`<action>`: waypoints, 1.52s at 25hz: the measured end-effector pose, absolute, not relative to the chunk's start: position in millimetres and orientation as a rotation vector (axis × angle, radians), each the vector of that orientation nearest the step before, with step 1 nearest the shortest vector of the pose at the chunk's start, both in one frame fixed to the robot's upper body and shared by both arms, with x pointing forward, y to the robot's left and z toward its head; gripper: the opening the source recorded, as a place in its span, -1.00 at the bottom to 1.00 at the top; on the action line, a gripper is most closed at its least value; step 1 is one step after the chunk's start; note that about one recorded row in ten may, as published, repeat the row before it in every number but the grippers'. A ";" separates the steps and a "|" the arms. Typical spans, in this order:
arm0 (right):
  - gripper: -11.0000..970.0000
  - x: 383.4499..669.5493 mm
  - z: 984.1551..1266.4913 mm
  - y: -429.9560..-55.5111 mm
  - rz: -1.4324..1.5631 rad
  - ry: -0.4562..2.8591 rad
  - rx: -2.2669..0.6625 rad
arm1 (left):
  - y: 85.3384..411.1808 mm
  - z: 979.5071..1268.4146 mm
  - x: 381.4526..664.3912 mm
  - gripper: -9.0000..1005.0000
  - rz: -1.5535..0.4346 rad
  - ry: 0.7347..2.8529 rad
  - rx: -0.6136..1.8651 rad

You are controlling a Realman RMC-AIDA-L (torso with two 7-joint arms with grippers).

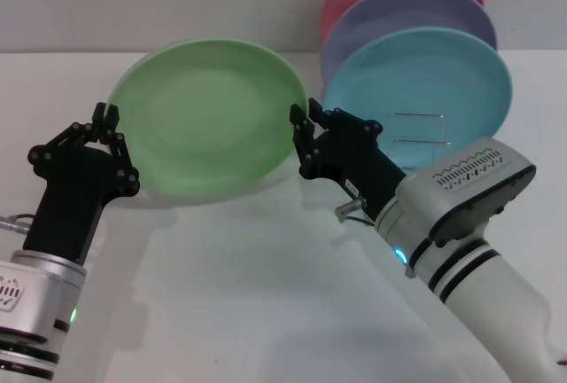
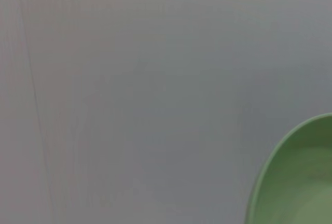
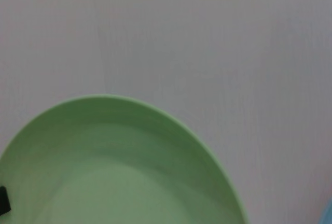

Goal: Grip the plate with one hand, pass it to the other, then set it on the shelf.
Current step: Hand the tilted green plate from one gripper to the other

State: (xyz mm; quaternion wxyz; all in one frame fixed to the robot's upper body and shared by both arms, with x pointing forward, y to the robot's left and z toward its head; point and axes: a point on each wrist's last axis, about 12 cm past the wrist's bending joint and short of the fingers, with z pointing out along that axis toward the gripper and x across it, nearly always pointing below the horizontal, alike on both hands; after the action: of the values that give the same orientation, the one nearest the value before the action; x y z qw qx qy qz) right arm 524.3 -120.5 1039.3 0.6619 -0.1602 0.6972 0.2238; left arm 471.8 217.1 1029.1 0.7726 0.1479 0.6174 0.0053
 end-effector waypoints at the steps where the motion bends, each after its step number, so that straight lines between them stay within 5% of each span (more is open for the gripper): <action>1: -0.64 524.3 1039.3 -120.5 0.506 1.576 -0.362 | 217.1 1029.1 471.8 -0.92 0.012 1.338 0.320; 38: -0.79 527.3 1039.4 -120.4 0.500 1.581 -0.369 | 215.9 1029.2 472.2 -0.92 0.006 1.337 0.325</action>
State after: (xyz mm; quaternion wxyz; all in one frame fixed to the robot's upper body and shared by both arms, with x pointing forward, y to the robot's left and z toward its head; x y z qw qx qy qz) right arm 527.3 -120.4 1039.4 0.6604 -0.1633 0.6989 0.2208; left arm 472.2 215.9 1029.2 0.7725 0.1500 0.6170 0.0026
